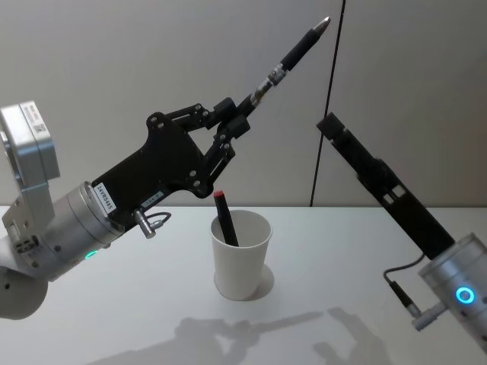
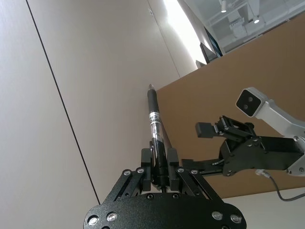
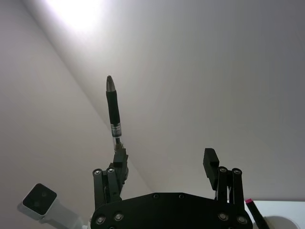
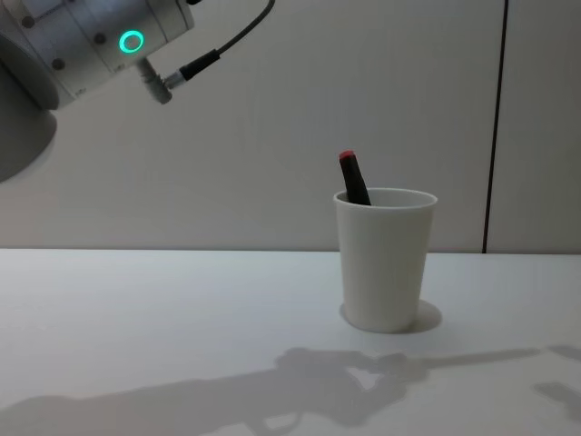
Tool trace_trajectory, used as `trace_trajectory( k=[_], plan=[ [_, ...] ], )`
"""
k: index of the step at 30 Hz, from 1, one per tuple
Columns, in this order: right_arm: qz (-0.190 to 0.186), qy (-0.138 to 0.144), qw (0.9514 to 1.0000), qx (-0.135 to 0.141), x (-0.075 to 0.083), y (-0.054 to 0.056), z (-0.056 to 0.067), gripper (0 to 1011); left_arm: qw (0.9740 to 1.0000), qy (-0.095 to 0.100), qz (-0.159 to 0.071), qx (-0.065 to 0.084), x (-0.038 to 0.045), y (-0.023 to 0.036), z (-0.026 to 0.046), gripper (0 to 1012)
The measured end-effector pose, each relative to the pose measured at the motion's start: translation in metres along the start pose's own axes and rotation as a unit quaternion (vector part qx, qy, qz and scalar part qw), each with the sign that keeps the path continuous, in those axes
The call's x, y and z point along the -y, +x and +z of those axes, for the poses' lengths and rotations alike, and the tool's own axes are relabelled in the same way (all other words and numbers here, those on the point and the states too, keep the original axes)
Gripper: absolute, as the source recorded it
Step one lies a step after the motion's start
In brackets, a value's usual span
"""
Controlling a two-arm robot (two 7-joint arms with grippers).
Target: Place the pen into the pen holder.
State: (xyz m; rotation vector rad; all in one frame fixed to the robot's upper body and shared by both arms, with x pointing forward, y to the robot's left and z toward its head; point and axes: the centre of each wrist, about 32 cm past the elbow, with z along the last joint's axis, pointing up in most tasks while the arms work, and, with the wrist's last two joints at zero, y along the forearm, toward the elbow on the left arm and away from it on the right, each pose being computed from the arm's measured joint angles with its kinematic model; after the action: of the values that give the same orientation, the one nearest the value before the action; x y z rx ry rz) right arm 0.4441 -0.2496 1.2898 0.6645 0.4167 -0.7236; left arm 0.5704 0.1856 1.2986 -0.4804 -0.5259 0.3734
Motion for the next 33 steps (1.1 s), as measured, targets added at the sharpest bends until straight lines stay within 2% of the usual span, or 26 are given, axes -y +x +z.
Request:
trace_trajectory(
  k=[11, 33],
  plan=[
    [0.024, -0.008, 0.9997, -0.004, -0.019, -0.001, -0.002, 1001, 1.0, -0.001, -0.001, 0.0, 0.0004, -0.0001, -0.0004, 204],
    [0.066, -0.01, 0.9977, -0.001, -0.042, -0.008, -0.001, 1001, 1.0, -0.001, 0.0, -0.001, 0.0004, -0.0003, -0.0008, 204]
  ],
)
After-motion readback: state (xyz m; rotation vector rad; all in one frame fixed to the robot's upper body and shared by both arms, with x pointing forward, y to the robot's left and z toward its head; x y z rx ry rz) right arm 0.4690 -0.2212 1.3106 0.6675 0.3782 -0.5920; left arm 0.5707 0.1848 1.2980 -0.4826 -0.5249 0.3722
